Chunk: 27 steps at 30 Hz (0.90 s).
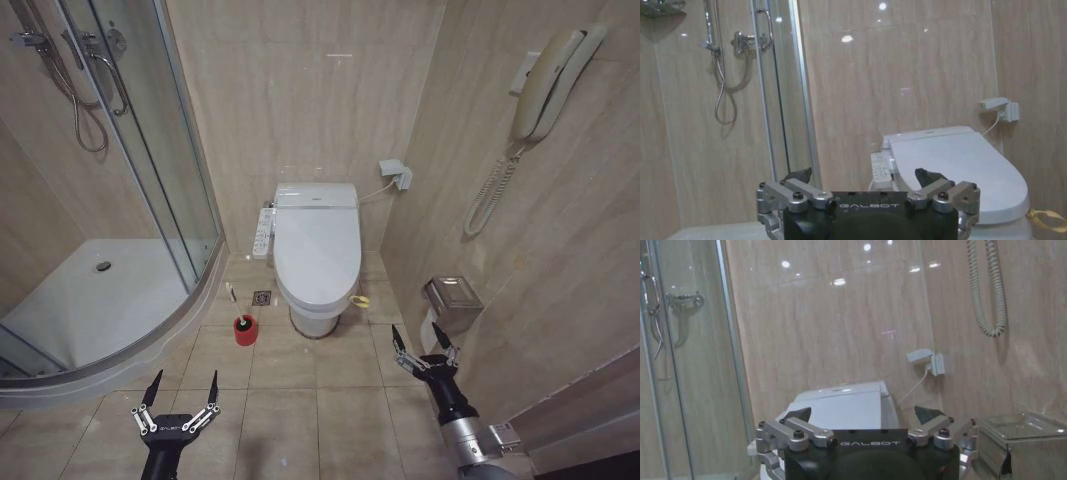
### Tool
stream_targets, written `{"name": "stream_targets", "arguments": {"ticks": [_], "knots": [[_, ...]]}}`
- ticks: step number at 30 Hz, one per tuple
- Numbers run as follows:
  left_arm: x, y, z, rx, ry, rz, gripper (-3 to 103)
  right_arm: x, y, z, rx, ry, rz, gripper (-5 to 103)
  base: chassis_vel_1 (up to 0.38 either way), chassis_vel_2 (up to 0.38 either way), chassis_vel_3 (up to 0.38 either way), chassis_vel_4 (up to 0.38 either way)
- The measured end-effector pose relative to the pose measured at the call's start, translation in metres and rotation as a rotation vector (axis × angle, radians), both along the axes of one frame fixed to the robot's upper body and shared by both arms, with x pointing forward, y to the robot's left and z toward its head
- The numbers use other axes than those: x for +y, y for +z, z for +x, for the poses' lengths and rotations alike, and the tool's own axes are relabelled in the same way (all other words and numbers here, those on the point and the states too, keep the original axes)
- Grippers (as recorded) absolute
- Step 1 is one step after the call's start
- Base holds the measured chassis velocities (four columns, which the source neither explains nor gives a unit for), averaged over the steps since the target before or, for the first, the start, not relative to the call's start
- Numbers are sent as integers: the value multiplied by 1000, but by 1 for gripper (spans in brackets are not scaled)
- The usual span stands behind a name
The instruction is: Open the toilet lid, clean the toilet bowl with a toilet brush, close the toilet lid, and flush.
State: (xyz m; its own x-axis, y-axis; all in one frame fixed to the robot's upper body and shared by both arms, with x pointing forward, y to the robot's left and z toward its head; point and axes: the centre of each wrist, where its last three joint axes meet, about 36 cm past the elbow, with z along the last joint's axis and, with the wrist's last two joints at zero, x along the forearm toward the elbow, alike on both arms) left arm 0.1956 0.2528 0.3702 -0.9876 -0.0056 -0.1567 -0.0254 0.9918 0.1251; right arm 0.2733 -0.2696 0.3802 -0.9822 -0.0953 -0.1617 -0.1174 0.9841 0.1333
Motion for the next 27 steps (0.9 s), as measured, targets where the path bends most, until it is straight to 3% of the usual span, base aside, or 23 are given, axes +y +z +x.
{"name": "stream_targets", "arguments": {"ticks": [27], "knots": [[0, 0, 0, 0, 0, 0, 100, -3, 4, -3, -13, -23, 60, 100, -21, 21, 23, -18]]}}
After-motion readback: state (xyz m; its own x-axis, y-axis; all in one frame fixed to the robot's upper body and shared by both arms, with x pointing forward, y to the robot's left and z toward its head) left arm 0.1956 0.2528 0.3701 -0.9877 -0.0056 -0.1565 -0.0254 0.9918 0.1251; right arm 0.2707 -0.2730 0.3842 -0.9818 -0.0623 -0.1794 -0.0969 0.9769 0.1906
